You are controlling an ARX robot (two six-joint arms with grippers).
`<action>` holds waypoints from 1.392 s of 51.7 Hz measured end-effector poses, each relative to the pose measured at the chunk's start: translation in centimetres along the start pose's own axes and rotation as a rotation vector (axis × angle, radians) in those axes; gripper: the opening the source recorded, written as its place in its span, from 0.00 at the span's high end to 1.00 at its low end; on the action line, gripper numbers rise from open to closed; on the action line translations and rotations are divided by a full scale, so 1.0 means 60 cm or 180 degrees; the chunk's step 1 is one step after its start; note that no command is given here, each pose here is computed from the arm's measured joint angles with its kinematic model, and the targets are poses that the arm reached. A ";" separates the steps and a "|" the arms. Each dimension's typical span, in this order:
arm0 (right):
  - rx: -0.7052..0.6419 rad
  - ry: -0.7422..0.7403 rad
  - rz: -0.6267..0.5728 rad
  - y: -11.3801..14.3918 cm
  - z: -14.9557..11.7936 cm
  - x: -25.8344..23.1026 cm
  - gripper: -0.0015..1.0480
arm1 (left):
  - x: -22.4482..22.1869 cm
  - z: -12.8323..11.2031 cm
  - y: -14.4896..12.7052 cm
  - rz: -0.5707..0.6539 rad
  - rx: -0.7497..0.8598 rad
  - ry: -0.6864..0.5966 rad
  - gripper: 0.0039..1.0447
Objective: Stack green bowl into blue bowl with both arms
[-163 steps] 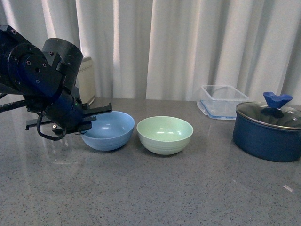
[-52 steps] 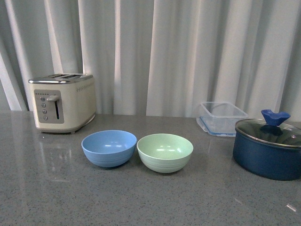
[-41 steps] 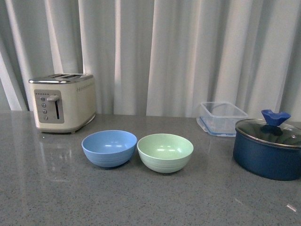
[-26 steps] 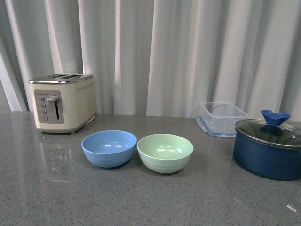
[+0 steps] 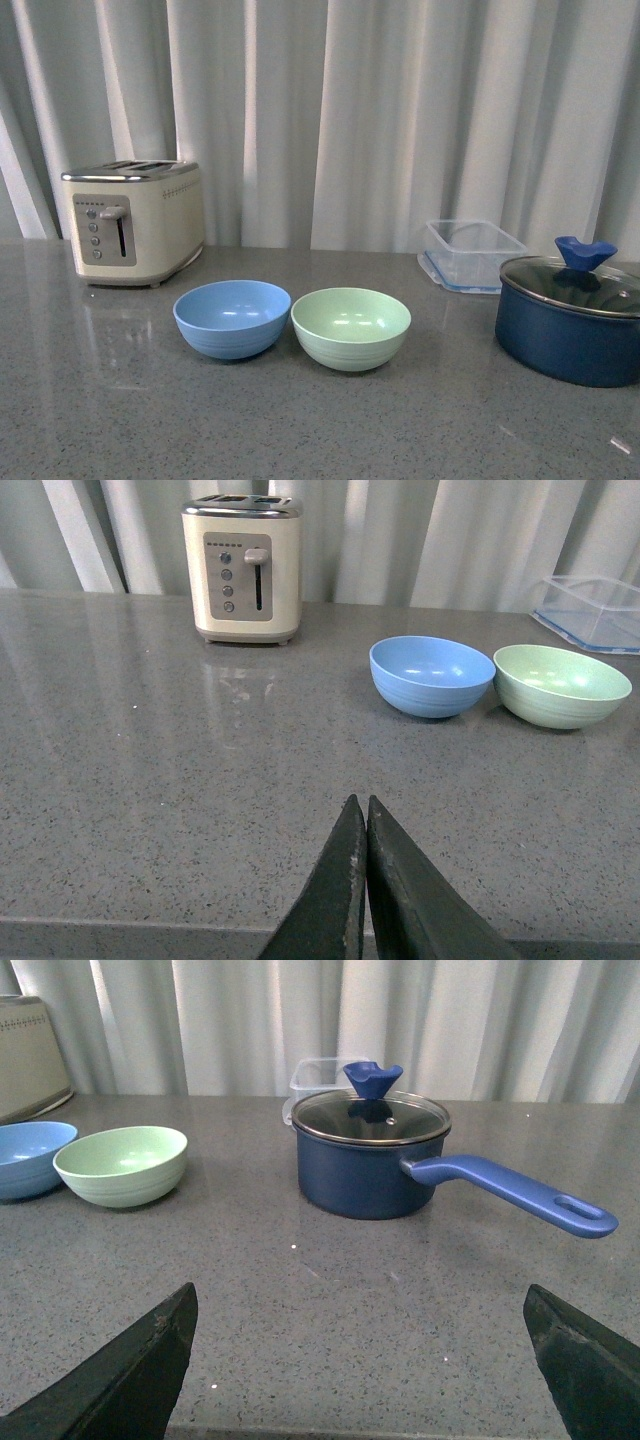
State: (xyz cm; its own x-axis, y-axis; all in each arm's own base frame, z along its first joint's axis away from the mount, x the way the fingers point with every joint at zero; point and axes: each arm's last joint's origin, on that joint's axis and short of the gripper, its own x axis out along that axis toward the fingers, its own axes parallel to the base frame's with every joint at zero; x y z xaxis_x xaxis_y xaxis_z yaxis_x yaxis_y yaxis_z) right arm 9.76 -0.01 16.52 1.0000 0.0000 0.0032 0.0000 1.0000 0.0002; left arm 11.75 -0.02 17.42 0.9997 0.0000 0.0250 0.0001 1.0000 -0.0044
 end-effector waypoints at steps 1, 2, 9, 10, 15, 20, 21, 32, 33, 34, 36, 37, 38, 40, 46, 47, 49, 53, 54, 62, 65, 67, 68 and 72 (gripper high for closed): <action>0.0000 0.0000 0.0000 0.000 0.000 0.000 0.10 | -0.001 0.000 0.000 0.0000 -0.0001 0.0001 0.97; 0.0000 0.0000 0.0000 0.000 0.000 0.000 0.10 | -0.002 0.000 0.000 0.0000 -0.0001 0.0002 0.97; 0.0000 0.0000 0.0000 0.000 0.000 0.000 0.10 | -0.007 0.000 0.000 0.0000 -0.0001 0.0000 0.97; 0.0000 0.0000 0.0000 0.000 0.000 0.000 0.10 | -0.008 0.000 0.000 0.0000 -0.0001 -0.0001 0.97; 0.0000 0.0000 0.0000 0.000 0.000 0.000 0.10 | -0.011 0.000 0.000 0.0000 -0.0001 0.0000 0.97; 0.0000 0.0000 0.0000 0.000 0.000 0.000 0.10 | -0.013 0.000 0.000 0.0000 -0.0001 0.0001 0.97; 0.0000 0.0000 0.0000 0.000 0.000 0.000 0.10 | -0.014 0.000 0.000 0.0000 -0.0001 0.0001 0.97; 0.0000 0.0000 0.0000 0.000 0.000 0.000 0.10 | -0.031 -0.008 0.000 -0.0001 -0.0001 0.0097 0.97; 0.0000 0.0000 0.0000 0.000 0.000 0.000 0.10 | -0.033 -0.007 0.000 0.0000 0.0000 0.0063 0.97; 0.0000 0.0000 0.0000 0.000 0.000 0.000 0.10 | -0.033 -0.006 0.000 -0.0001 0.0000 0.0047 0.97; 0.0000 0.0000 0.0000 0.000 0.000 0.000 0.10 | -0.035 -0.005 0.000 -0.0001 0.0000 0.0012 0.97; 0.0000 0.0000 0.0001 0.000 0.000 0.000 0.10 | -0.035 -0.005 0.000 -0.0001 0.0000 0.0011 0.97; 0.0000 0.0000 0.0001 0.000 0.000 0.000 0.10 | -0.035 -0.005 0.000 -0.0001 0.0000 0.0013 0.97; 0.0000 0.0000 0.0001 0.000 0.000 0.000 0.10 | -0.035 -0.005 0.000 0.0001 -0.0001 0.0023 0.97; 0.0000 0.0000 0.0000 0.000 0.000 0.000 0.10 | -0.035 -0.005 0.000 0.0000 -0.0001 0.0025 0.97; 0.0000 0.0000 0.0000 0.000 0.000 0.000 0.10 | -0.035 -0.005 0.000 0.0000 -0.0001 0.0025 0.97; 0.0000 0.0000 0.0000 0.000 0.000 0.000 0.10 | -0.035 -0.005 0.000 0.0000 -0.0001 0.0025 0.95; 0.0000 0.0000 0.0000 0.000 0.000 0.000 0.10 | -0.035 -0.005 0.000 0.0001 -0.0001 0.0024 0.81; 0.0000 0.0000 0.0000 0.000 0.000 0.000 0.10 | -0.035 -0.005 0.000 0.0000 -0.0001 0.0024 0.78; 0.0024 0.0565 0.0085 0.002 0.004 0.001 0.10 | -0.035 -0.005 0.000 0.0001 -0.0001 0.0023 0.54; -0.0024 0.1577 0.0095 0.006 0.026 0.020 0.10 | -0.035 -0.005 0.000 -0.0002 -0.0001 0.0023 0.43; -0.0087 0.1886 0.0112 0.014 0.052 0.050 0.10 | -0.035 -0.005 0.000 -0.0005 -0.0001 0.0022 0.35; -0.0112 0.1956 0.0116 0.017 0.065 0.065 0.10 | -0.035 -0.005 0.000 -0.0005 -0.0001 0.0022 0.31; -0.0212 0.2107 0.0178 0.043 0.115 0.132 0.10 | -0.035 -0.005 0.000 -0.0005 -0.0001 0.0023 0.17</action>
State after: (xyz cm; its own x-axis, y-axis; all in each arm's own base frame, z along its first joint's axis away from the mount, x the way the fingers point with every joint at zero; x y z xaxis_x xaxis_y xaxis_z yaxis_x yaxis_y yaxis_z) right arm 17.68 2.56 23.44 0.7894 0.0306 -0.6132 -0.0728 0.9964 -0.0440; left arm 9.66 -0.02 17.05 0.9998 -0.0015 0.0177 0.0016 1.0000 -0.0048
